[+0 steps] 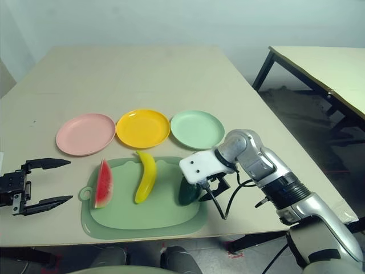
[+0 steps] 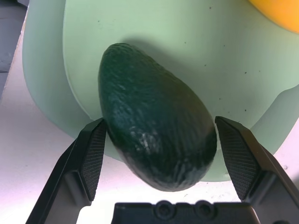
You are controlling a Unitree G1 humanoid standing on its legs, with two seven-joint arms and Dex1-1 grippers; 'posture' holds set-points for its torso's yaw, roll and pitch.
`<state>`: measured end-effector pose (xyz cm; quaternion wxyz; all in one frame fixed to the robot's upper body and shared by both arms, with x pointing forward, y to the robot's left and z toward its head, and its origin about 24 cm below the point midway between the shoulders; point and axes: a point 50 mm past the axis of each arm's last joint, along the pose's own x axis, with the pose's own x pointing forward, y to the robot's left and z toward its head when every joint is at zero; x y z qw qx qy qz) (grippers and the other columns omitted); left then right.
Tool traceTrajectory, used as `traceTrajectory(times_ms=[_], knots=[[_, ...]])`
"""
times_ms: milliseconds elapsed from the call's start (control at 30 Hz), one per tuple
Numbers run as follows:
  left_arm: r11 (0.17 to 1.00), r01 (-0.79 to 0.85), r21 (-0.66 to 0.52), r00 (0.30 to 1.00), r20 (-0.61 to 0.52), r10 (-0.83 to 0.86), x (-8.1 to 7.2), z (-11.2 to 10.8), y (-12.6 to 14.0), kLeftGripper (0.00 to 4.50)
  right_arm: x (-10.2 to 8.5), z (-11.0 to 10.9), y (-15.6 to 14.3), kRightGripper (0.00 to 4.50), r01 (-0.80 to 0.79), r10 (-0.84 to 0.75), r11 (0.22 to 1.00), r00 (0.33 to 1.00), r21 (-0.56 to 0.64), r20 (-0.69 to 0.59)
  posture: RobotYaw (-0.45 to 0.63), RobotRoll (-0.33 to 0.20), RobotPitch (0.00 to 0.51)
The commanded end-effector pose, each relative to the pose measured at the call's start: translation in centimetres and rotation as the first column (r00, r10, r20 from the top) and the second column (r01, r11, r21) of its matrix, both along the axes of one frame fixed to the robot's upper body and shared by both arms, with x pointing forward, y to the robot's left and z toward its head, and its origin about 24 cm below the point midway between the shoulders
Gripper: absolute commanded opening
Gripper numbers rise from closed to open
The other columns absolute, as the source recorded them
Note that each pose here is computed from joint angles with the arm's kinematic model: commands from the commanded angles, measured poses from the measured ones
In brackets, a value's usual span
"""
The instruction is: Place the fruits into color-matched plates.
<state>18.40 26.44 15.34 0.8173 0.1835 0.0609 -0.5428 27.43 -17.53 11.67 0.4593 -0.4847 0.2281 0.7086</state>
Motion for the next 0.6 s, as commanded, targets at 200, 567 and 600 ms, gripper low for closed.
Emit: traceTrajectory(times_ms=[200, 567, 600], knots=[[0.999, 0.027, 0.032, 1.0, -0.005, -0.027, 0.1, -0.1, -0.2, 4.5, -0.1, -0.3, 0.1, 3.53, 0.002, -0.002, 1.0, 1.0, -0.007, -0.011, 0.19, 0.0, 0.0], [0.999, 0.035, 0.028, 0.999, -0.002, -0.035, 0.4, -0.4, -0.2, 4.5, 0.0, 0.4, 0.1, 3.2, 0.017, -0.017, 1.0, 1.0, 0.009, -0.019, 0.17, 0.0, 0.0], [0.999, 0.035, 0.027, 0.999, -0.002, -0.035, 0.4, -0.4, -0.2, 4.5, 0.1, 0.7, 0.1, 3.2, 0.022, -0.021, 1.0, 1.0, 0.015, -0.02, 0.17, 0.0, 0.0]])
